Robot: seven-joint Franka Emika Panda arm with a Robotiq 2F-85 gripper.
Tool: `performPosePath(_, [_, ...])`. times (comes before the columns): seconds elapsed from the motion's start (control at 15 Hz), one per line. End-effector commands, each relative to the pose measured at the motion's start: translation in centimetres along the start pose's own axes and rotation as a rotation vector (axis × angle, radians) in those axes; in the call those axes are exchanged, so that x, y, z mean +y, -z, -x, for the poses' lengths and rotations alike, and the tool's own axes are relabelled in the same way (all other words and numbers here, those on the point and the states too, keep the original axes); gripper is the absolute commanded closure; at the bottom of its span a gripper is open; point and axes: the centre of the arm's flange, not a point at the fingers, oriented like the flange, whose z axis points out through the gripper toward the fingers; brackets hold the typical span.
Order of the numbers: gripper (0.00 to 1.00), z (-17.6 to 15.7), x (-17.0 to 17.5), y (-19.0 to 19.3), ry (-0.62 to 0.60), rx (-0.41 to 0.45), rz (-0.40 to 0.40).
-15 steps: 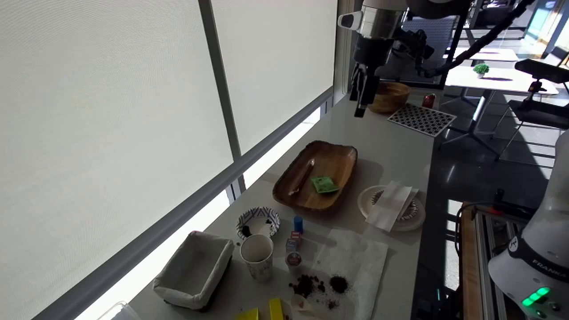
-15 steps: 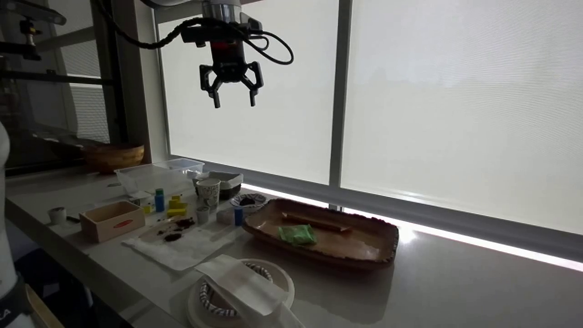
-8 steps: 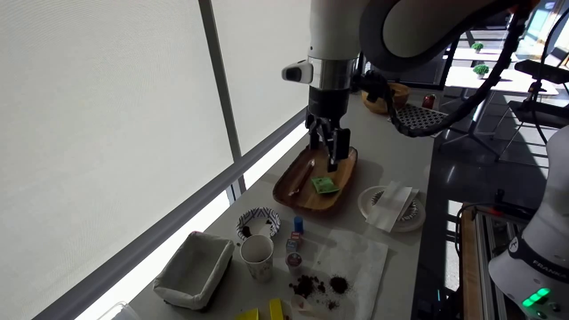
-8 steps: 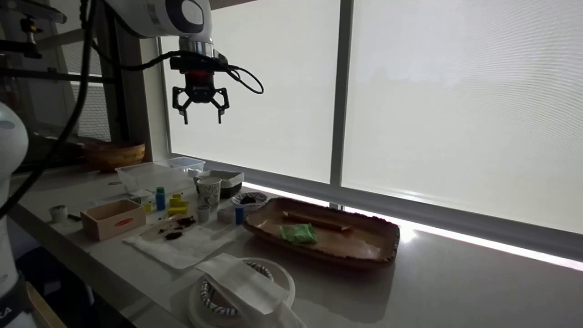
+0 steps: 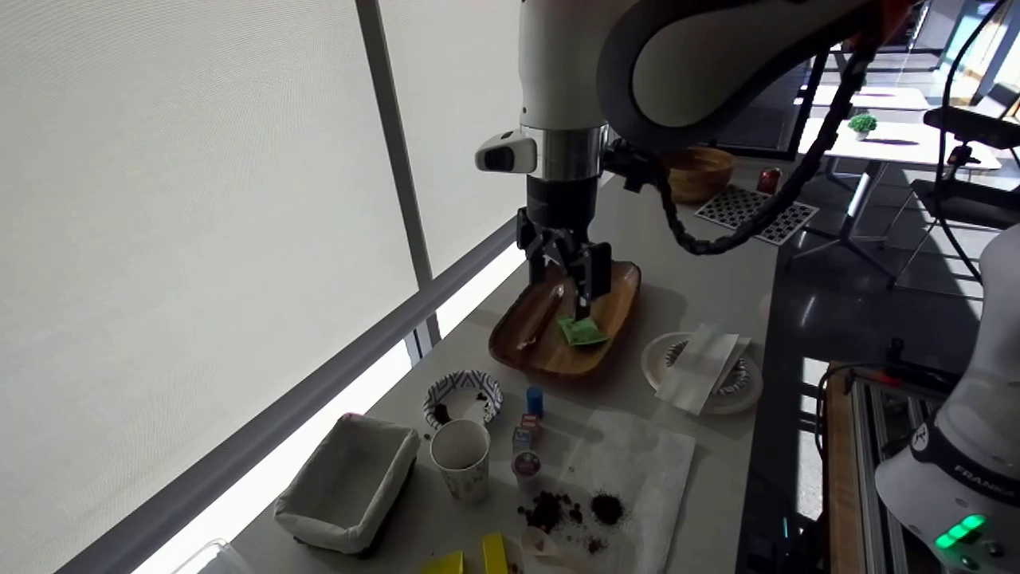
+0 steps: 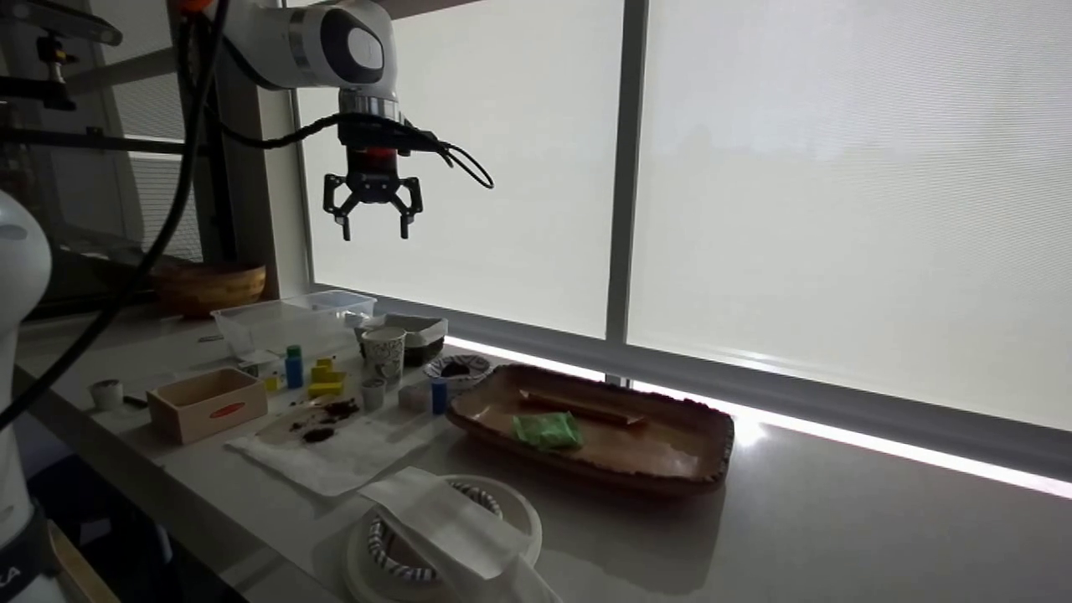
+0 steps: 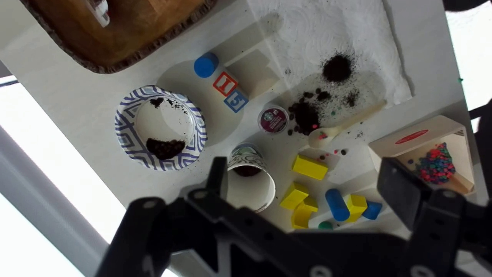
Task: Pick up the green block on the left, put it on the letter block on the right, pick up the blue block on the left and put it on the other letter block on the right
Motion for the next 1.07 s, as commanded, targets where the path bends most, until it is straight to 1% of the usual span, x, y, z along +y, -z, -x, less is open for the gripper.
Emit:
performPosePath(0.0, [0.00, 0.0, 0.0, 0.1, 0.001, 0.001, 0.001])
performPosePath(0.13, [0.00, 0.0, 0.0, 0.1, 0.002, 0.001, 0.001])
performPosePath(0.2, [0.00, -1.9, 0.6, -1.5, 0.112, 0.017, -0.042])
performPosePath(0.27, [0.00, -3.0, 0.7, -2.1, 0.167, 0.020, -0.061])
performPosePath(0.33, [0.00, -5.1, 0.7, -3.1, 0.217, 0.027, -0.073])
performPosePath(0.4, [0.00, -6.4, 0.5, -3.8, 0.268, 0.030, -0.086])
performPosePath(0.6, [0.00, -11.2, -0.9, -5.3, 0.431, 0.046, -0.124])
performPosePath(0.67, [0.00, -12.5, -1.3, -5.8, 0.480, 0.047, -0.150])
performPosePath(0.8, [0.00, -14.9, -2.3, -6.4, 0.513, 0.047, -0.200])
performPosePath(0.87, [0.00, -15.9, -2.6, -6.5, 0.507, 0.037, -0.227])
performPosePath(1.0, [0.00, -17.0, -3.6, -6.5, 0.536, -0.004, -0.252])
